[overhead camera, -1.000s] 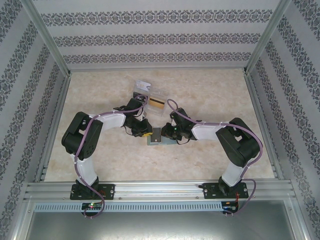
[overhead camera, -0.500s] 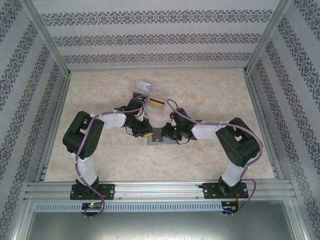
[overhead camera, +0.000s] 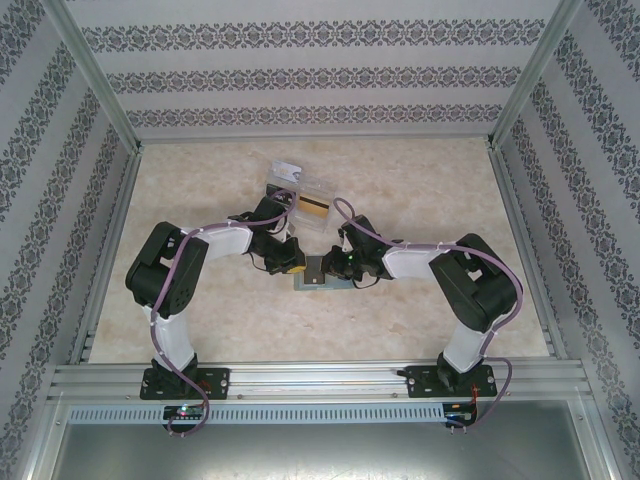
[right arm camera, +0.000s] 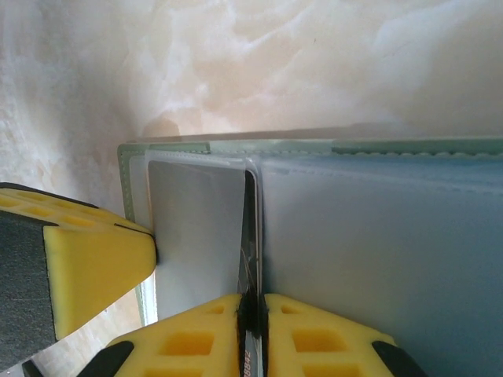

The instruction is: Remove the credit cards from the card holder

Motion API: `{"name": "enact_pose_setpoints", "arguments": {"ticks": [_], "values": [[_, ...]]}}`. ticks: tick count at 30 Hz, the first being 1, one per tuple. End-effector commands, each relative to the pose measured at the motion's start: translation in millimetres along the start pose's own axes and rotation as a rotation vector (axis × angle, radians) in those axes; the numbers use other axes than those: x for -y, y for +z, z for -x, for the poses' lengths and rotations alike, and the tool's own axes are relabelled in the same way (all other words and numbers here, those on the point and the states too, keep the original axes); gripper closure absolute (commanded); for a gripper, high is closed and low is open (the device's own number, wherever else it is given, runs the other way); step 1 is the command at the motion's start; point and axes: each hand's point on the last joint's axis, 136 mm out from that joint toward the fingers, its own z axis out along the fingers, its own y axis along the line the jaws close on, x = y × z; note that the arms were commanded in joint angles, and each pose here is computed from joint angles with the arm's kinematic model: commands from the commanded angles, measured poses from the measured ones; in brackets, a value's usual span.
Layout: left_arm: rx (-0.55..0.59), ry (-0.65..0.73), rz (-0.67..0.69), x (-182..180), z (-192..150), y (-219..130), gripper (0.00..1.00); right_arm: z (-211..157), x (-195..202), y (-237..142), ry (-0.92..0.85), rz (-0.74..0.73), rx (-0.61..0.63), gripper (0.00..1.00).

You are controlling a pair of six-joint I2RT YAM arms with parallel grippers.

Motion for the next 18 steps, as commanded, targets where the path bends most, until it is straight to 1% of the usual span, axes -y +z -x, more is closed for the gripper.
{"name": "enact_pose_setpoints", "arguments": {"ticks": [1, 3, 5, 9, 11, 13, 18], "values": [[-0.047, -0.022, 0.019, -12, -11, 16, 0.90, -6, -12, 9, -0.039, 0.047, -0.049, 0.84], [-0.045, -0.019, 0.017, -10, -10, 15, 0.90, -5, -12, 9, -0.039, 0.046, -0.048, 0.86], [-0.040, -0.015, 0.023, -10, -10, 14, 0.90, -4, -11, 7, -0.039, 0.037, -0.036, 0.92], [-0.011, 0.001, 0.059, -11, -5, 5, 0.86, 1, -1, -4, -0.036, -0.007, 0.010, 0.98], [0.001, 0.004, 0.067, -11, -3, 1, 0.83, 3, 9, -10, -0.026, -0.029, 0.027, 0.99], [0.008, 0.007, 0.071, -11, -2, -1, 0.83, 4, 17, -15, -0.012, -0.043, 0.037, 0.99], [0.006, 0.007, 0.070, -10, -1, -1, 0.84, 5, 28, -22, -0.001, -0.057, 0.043, 1.00]]}}
